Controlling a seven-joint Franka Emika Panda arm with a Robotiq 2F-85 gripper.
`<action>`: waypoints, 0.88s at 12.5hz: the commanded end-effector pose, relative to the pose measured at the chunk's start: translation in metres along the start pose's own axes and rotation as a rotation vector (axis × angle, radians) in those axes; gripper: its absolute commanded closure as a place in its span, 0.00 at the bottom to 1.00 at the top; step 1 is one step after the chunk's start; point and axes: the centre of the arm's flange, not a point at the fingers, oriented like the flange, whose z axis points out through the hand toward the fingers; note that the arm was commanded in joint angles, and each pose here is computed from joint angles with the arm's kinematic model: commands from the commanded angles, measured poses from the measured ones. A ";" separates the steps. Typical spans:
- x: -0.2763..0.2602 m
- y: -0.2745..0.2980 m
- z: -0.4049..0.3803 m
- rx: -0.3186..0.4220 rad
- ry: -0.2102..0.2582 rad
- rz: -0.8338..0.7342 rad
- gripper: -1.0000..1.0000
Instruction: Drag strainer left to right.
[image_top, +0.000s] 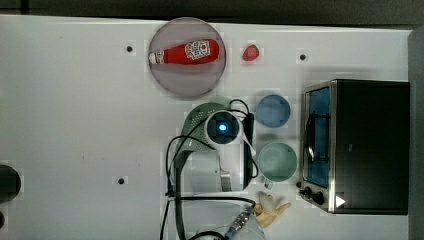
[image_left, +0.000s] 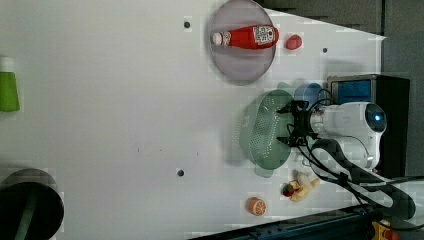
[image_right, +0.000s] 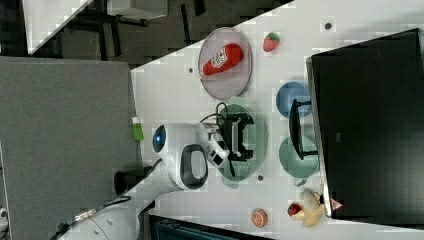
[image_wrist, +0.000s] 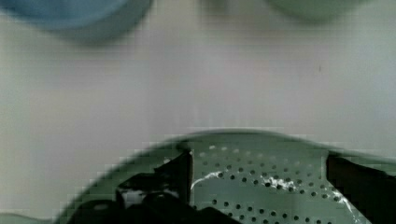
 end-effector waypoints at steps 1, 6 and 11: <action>0.018 0.004 0.004 -0.027 0.009 -0.075 0.00; 0.052 0.003 0.005 -0.019 0.025 -0.070 0.00; 0.042 -0.008 -0.045 0.062 0.019 -0.339 0.00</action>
